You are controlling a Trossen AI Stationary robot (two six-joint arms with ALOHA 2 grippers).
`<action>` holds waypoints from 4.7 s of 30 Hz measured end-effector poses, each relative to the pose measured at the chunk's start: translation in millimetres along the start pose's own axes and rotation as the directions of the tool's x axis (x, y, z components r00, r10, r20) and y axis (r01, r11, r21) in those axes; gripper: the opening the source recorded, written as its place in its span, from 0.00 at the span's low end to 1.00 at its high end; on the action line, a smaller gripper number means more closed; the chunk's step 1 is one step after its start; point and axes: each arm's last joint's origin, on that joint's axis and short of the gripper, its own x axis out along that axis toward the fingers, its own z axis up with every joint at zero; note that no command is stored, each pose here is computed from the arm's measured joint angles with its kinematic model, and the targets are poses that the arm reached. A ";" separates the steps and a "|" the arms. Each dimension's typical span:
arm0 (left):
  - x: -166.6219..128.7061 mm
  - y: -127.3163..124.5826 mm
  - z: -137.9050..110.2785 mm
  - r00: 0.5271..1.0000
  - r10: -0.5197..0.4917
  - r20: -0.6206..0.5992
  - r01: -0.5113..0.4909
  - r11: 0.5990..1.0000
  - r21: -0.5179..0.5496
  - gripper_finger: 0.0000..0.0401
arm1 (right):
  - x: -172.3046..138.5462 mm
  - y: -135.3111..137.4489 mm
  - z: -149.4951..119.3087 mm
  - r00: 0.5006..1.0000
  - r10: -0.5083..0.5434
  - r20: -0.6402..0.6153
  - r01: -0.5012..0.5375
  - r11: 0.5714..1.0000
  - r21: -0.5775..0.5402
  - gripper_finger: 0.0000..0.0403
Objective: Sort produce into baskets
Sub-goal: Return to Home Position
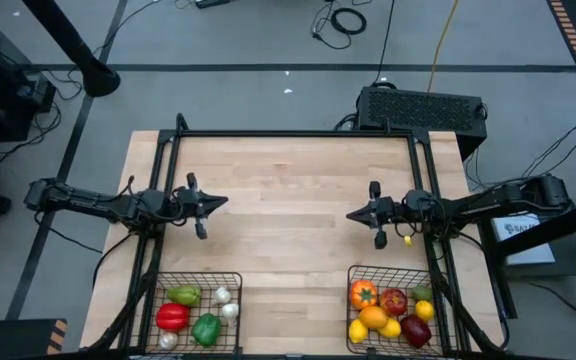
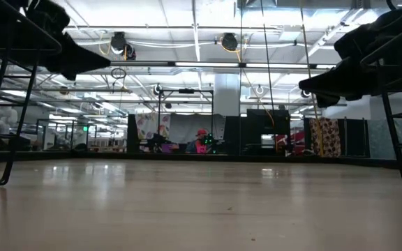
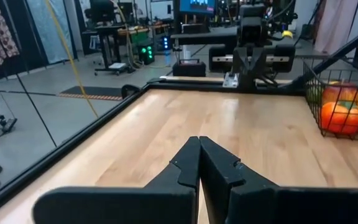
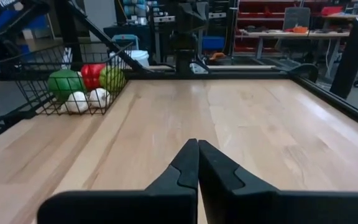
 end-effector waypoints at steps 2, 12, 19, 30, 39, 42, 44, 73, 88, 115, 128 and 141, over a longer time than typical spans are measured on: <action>-1.4 0.4 -2.2 1.000 0.000 0.002 0.000 1.000 -0.001 0.03 | -0.6 1.1 0.6 1.000 0.007 0.002 -0.007 1.000 0.002 0.00; -7.4 1.0 -4.3 1.000 -0.030 0.000 0.030 1.000 -0.004 0.02 | -5.9 3.5 5.2 1.000 0.023 0.021 -0.024 1.000 0.020 0.00; -12.7 2.1 -6.9 0.999 -0.036 -0.024 0.036 0.999 -0.016 0.02 | -10.2 7.2 8.7 0.998 0.047 0.037 -0.047 0.999 0.018 0.00; -20.2 5.2 -11.3 0.998 -0.027 -0.058 0.026 0.999 -0.028 0.02 | -16.1 7.5 7.7 0.999 0.040 0.007 -0.040 0.999 0.036 0.00; -28.3 8.5 -14.4 0.997 -0.025 -0.070 0.023 0.999 -0.033 0.02 | -22.6 8.1 7.8 0.999 0.046 -0.007 -0.045 0.997 0.063 0.00; -31.8 9.9 -15.2 0.997 -0.023 -0.067 0.020 0.999 -0.045 0.02 | -25.4 9.5 8.4 0.998 0.055 -0.005 -0.055 0.997 0.063 0.00; -34.3 11.3 -15.6 0.998 -0.007 -0.062 0.004 0.999 -0.051 0.02 | -27.3 10.4 9.0 0.998 0.061 -0.001 -0.061 0.996 0.071 0.00; -35.6 13.6 -17.8 0.995 0.055 -0.081 -0.057 0.998 -0.014 0.02 | -58.0 23.6 15.9 0.990 0.093 0.110 -0.105 0.988 0.110 0.00; -35.6 12.7 -17.9 0.996 0.025 -0.084 -0.027 1.000 -0.014 0.02 | -60.8 25.9 16.6 0.986 0.112 0.124 -0.121 0.990 0.069 0.00; -33.8 8.5 -16.9 0.995 -0.096 -0.028 0.094 0.995 -0.042 0.01 | -60.4 25.7 15.8 0.988 0.107 0.115 -0.114 0.992 0.051 0.00; -33.6 10.1 -16.8 0.999 -0.039 -0.026 0.037 0.998 -0.040 0.04 | -60.4 25.7 15.7 0.988 0.107 0.114 -0.114 0.992 0.053 0.00; -33.5 10.1 -16.5 0.999 -0.037 -0.021 0.036 0.998 -0.042 0.05 | -60.4 25.7 15.6 0.988 0.107 0.114 -0.114 0.992 0.053 0.00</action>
